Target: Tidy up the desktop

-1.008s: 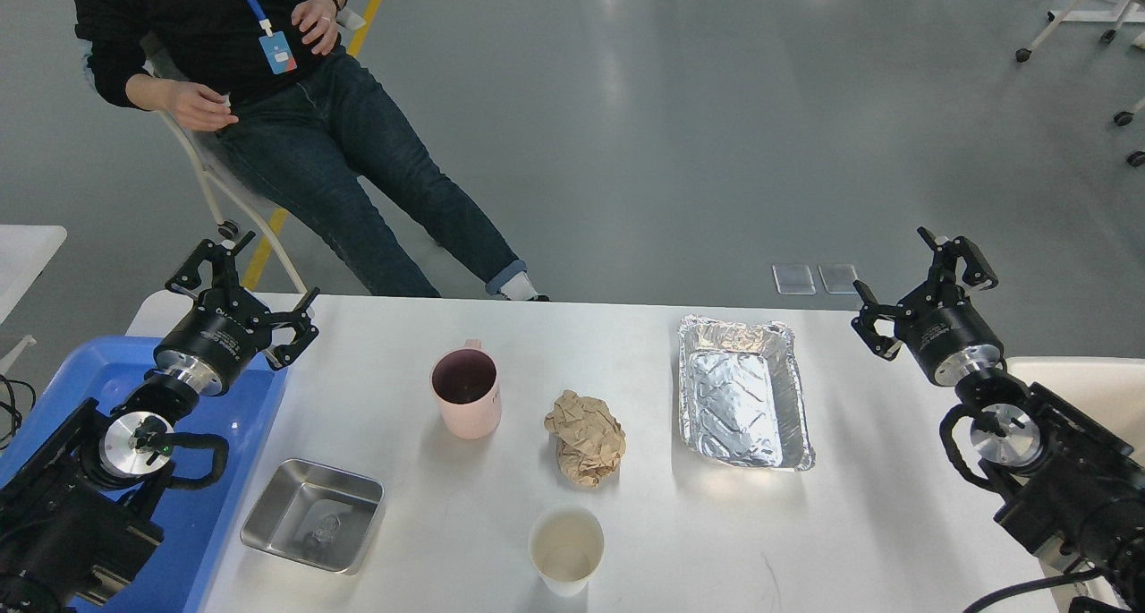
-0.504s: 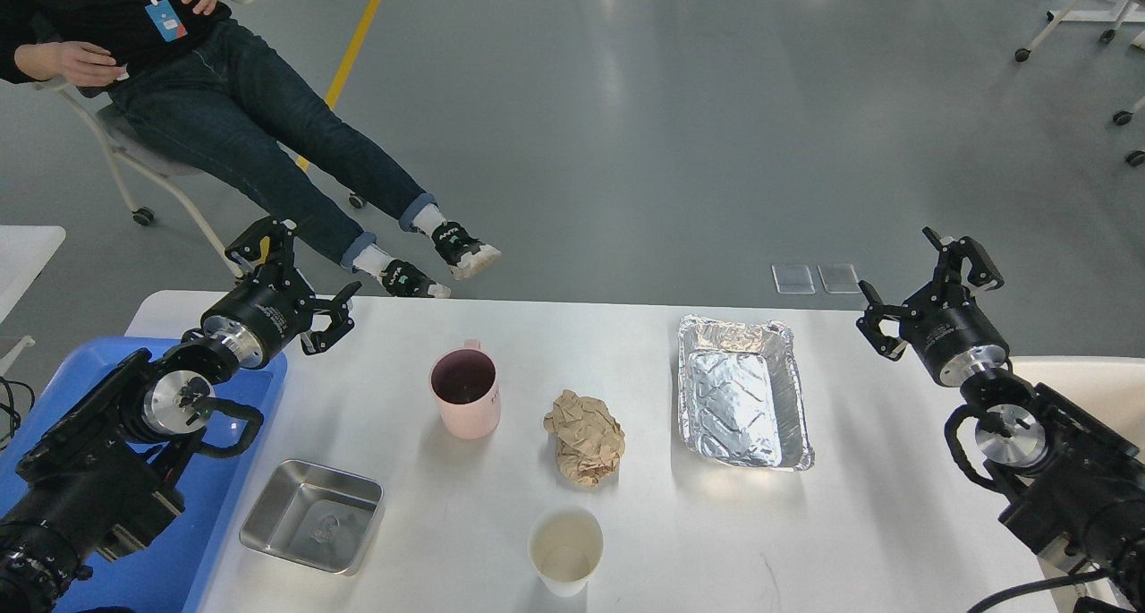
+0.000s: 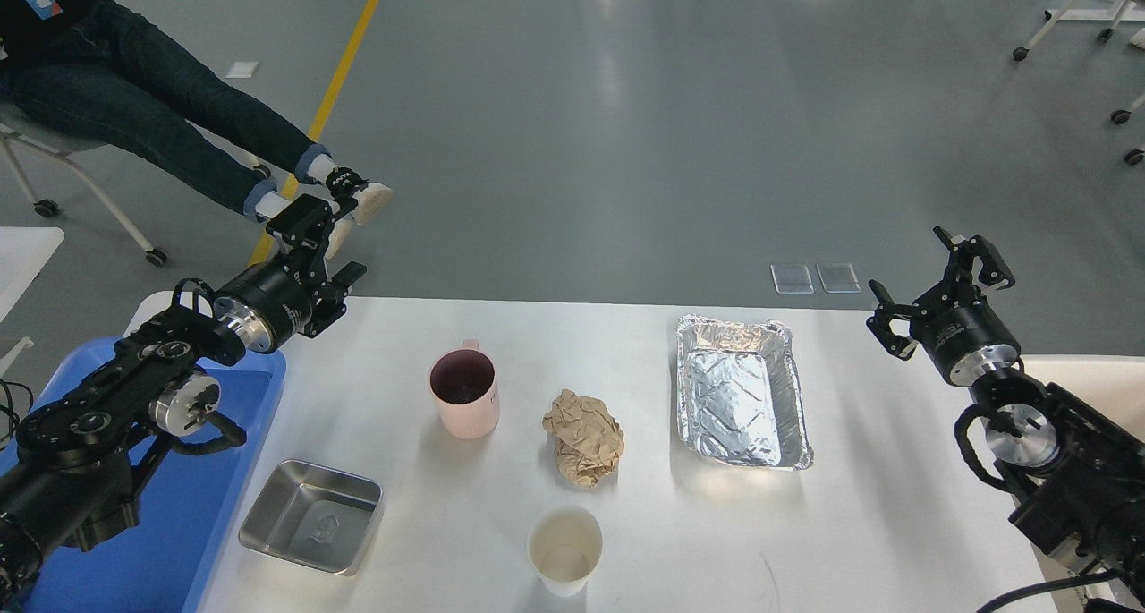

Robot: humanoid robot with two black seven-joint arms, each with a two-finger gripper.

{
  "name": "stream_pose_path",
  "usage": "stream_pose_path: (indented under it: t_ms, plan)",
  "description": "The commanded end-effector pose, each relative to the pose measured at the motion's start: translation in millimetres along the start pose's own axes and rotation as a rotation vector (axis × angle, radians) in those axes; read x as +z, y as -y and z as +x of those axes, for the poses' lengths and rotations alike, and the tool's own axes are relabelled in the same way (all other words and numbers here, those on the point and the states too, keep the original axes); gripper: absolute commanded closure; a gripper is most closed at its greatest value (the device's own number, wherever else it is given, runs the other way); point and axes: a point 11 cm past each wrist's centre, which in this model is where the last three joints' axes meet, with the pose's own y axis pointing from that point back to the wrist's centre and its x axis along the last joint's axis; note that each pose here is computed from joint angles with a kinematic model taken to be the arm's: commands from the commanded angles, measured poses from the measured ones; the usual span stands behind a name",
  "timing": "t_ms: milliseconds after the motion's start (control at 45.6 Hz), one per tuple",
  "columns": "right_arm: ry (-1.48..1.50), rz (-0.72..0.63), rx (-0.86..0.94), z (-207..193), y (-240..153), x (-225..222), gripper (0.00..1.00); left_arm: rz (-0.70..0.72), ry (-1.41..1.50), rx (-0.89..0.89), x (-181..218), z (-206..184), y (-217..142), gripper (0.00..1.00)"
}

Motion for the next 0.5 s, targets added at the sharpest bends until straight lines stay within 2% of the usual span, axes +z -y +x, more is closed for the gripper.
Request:
stream_pose_path:
  t_ms: [0, 219, 329, 482]
  plan:
    - [-0.002, -0.001, 0.003, 2, -1, 0, 0.00, 0.107, 0.069, -0.057, -26, -6, -15, 0.02]
    - [-0.004, 0.001, 0.003, 2, -1, -2, 0.00, 0.214, 0.131, -0.136, -59, -11, -49, 0.02]
    - [-0.005, 0.001, 0.004, 2, -1, -2, 0.00, 0.299, 0.208, -0.176, -72, -6, -79, 0.02]
    - [-0.004, 0.000, 0.005, 2, -2, -1, 0.00, 0.386, 0.293, -0.200, -68, 12, -132, 0.02]
